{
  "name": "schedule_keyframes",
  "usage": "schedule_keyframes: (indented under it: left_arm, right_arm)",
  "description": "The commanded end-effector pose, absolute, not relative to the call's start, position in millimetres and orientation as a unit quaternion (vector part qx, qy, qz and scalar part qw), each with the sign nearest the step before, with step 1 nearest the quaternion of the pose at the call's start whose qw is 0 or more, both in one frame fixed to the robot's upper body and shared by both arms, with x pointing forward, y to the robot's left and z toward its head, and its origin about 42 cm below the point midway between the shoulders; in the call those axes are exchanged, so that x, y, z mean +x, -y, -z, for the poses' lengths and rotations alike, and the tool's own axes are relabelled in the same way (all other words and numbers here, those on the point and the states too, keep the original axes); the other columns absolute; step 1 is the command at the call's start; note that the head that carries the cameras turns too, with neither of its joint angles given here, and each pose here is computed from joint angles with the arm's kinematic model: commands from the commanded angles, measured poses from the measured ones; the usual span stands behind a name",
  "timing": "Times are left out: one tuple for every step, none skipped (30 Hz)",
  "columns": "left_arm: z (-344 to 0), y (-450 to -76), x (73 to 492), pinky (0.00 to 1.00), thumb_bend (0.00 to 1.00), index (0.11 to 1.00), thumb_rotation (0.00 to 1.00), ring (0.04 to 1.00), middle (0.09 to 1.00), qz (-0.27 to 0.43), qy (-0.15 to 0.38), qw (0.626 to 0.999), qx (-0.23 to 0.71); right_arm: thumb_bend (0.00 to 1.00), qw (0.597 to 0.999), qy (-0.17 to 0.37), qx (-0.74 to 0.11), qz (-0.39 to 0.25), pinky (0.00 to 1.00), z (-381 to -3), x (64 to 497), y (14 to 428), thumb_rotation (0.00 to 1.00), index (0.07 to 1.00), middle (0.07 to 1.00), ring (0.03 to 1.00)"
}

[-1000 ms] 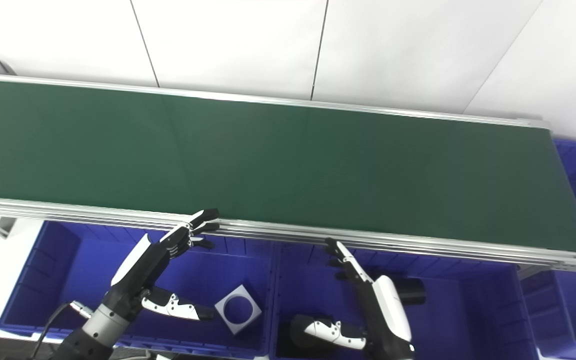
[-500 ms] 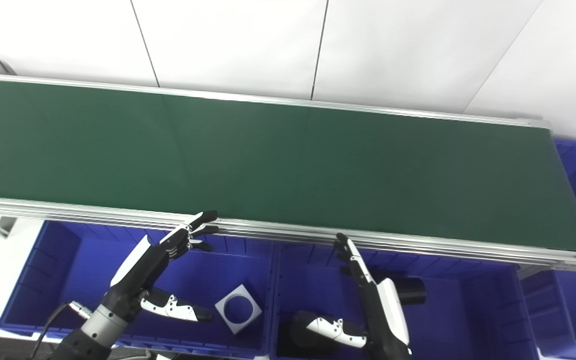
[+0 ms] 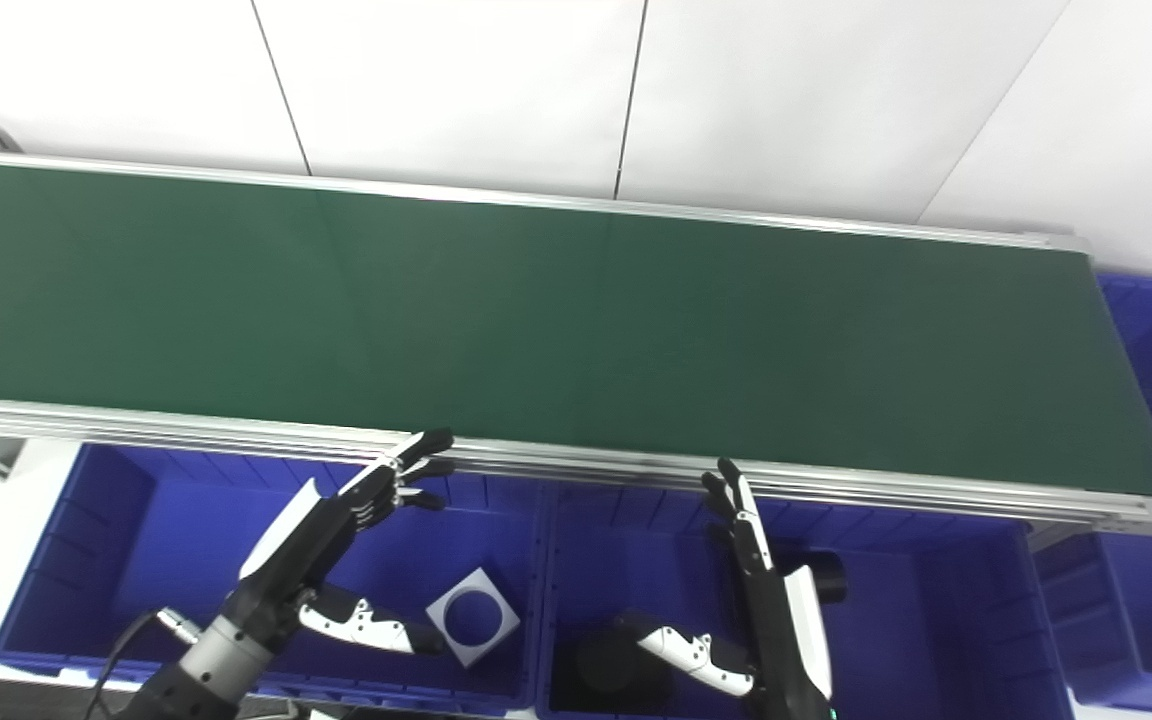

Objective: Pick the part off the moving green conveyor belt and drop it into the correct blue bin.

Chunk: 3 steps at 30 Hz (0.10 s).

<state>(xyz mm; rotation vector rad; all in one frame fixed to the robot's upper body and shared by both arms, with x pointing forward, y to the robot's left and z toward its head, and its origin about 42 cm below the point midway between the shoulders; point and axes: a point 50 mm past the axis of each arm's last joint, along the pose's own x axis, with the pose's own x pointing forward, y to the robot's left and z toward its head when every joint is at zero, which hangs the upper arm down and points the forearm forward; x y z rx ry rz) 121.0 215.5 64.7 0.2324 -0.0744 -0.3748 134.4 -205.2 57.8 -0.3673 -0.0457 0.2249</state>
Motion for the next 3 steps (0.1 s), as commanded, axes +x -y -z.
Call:
schedule_keyframes:
  left_arm:
    - [-70.8,-215.3,122.9,0.73,0.88,0.943,0.27,0.876,0.949,0.18,0.052,0.975,0.117]
    - [-70.1,-215.2,122.6,0.71,0.88,0.944,0.28,0.874,0.949,0.179,0.051,0.976,0.116]
    - [-69.0,-215.2,122.7,0.71,0.88,0.945,0.28,0.874,0.951,0.179,0.051,0.976,0.114]
  right_arm:
    - [0.84,0.978,0.049,-0.174,-0.105,0.82,-64.8,133.1,205.1,0.53,0.982,0.918,0.897]
    - [0.84,0.978,0.047,-0.174,-0.105,0.82,-64.9,133.0,205.2,0.54,0.976,0.915,0.896]
    - [0.84,0.978,0.046,-0.175,-0.106,0.82,-65.0,133.1,205.3,0.54,0.972,0.914,0.896]
